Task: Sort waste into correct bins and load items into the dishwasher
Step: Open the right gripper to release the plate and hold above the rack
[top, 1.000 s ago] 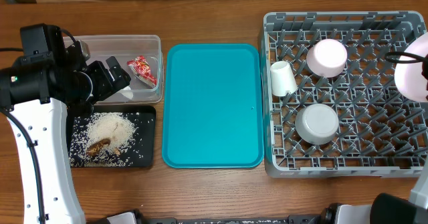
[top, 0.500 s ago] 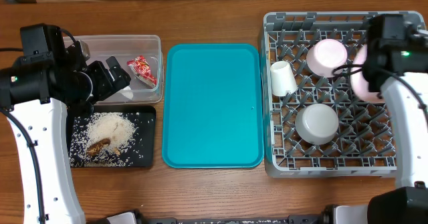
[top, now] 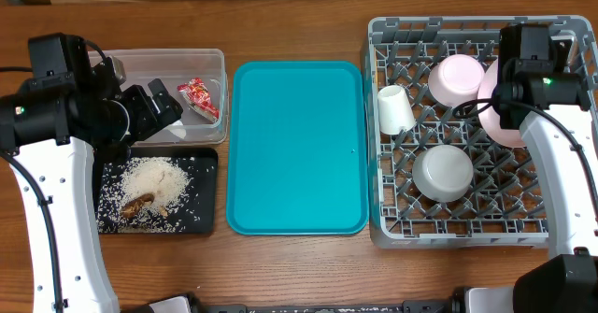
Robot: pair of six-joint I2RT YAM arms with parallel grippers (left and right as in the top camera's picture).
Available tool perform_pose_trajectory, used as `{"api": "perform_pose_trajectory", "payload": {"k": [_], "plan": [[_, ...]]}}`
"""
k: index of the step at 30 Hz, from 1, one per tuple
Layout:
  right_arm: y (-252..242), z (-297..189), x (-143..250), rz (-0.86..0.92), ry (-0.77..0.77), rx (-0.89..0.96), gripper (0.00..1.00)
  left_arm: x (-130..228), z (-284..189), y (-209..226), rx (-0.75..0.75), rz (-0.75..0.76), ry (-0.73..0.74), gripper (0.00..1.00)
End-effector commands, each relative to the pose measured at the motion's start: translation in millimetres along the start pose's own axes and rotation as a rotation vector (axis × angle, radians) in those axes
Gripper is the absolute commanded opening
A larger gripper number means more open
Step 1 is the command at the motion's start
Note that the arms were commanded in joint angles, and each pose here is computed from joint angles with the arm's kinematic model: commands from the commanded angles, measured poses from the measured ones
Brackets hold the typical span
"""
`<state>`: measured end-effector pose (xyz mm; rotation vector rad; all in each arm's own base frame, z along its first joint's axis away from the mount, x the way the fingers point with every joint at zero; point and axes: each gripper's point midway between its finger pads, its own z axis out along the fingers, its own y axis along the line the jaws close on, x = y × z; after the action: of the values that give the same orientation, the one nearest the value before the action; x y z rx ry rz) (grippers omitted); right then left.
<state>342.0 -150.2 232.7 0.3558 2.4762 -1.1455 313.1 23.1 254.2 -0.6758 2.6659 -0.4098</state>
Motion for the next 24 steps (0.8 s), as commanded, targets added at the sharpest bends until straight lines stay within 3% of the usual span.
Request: {"api": "perform_pose_trajectory", "payload": {"k": [1,24], "plan": [[-3.0,-1.3,-0.5,-0.089,-0.008,0.006,0.04,-1.0,-4.1,-3.8,0.013,0.004,-0.012,1.00],[-2.7,-0.8,-6.2,-0.152,-0.027,0.003,0.04,-1.0,-4.1,-3.8,0.013,0.004,-0.012,1.00]]}}
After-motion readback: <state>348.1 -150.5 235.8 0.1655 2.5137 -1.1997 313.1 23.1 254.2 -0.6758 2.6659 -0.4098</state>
